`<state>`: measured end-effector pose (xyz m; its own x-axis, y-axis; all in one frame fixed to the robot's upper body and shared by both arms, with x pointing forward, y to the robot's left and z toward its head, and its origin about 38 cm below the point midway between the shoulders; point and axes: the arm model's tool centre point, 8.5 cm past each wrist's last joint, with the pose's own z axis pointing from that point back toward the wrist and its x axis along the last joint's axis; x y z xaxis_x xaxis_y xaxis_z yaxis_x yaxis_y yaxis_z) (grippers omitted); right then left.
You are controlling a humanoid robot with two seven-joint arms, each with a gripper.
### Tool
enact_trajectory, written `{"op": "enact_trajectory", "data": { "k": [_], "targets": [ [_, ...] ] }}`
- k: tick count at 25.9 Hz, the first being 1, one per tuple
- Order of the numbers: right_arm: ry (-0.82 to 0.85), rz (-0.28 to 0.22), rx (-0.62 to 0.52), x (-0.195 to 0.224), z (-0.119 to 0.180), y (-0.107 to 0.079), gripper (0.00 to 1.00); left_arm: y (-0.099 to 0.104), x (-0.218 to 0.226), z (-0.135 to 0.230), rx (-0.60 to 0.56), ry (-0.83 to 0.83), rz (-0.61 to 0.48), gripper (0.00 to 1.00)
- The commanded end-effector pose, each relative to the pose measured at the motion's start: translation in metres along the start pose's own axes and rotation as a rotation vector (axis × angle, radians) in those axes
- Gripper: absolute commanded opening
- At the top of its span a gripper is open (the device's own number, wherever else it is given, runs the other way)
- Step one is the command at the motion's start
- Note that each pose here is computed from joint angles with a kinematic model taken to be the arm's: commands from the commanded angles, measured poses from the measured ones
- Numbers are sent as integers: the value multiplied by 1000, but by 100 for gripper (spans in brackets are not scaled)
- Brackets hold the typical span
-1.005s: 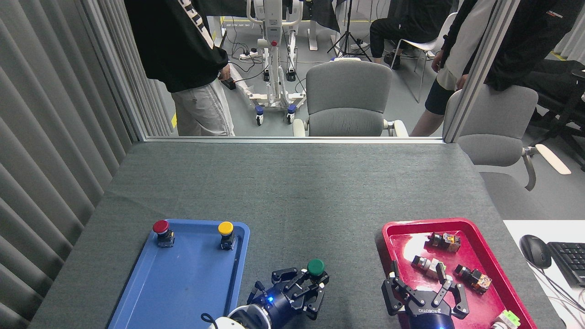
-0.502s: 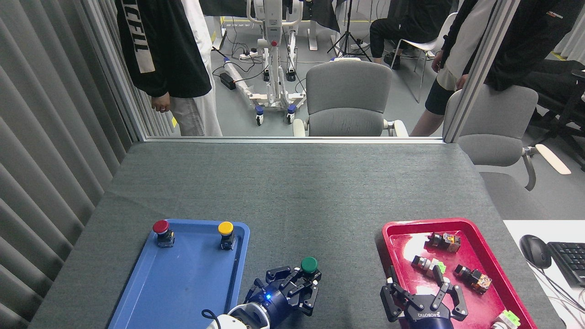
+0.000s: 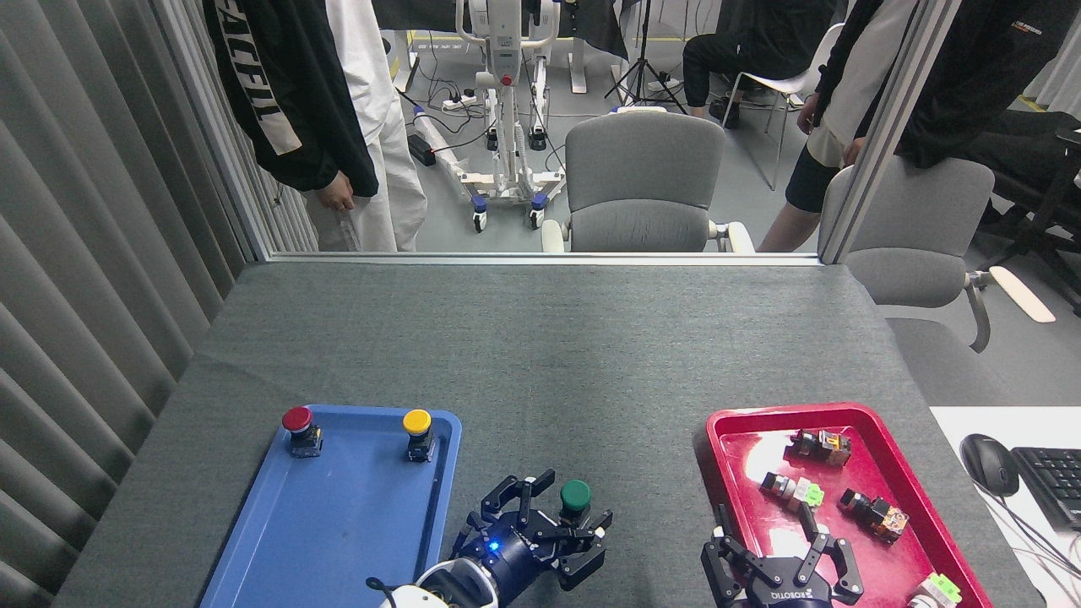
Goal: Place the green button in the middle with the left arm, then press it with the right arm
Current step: 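Open the left gripper and withdraw it back toward the blue tray, then move the right gripper over the green button and press down on it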
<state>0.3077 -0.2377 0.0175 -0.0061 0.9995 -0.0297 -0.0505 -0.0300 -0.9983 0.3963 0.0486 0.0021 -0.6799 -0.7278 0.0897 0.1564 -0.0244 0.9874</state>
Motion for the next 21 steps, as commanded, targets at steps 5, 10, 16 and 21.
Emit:
{"op": "enact_trajectory", "data": {
  "k": [5, 10, 16, 21],
  "targets": [
    [-72, -13, -26, 30, -9, -9, 99, 44, -80, 100, 150, 179, -103, 99],
    [-107, -26, -21, 52, -16, -7, 99, 44, -119, 168, 216, 380, -71, 99],
    [-155, -12, -7, 86, -34, -5, 98, 34, -140, 250, 275, 526, 65, 99],
    [-239, 5, -22, 123, -52, -13, 79, 19, -149, 261, 287, 572, 161, 99]
  ]
}}
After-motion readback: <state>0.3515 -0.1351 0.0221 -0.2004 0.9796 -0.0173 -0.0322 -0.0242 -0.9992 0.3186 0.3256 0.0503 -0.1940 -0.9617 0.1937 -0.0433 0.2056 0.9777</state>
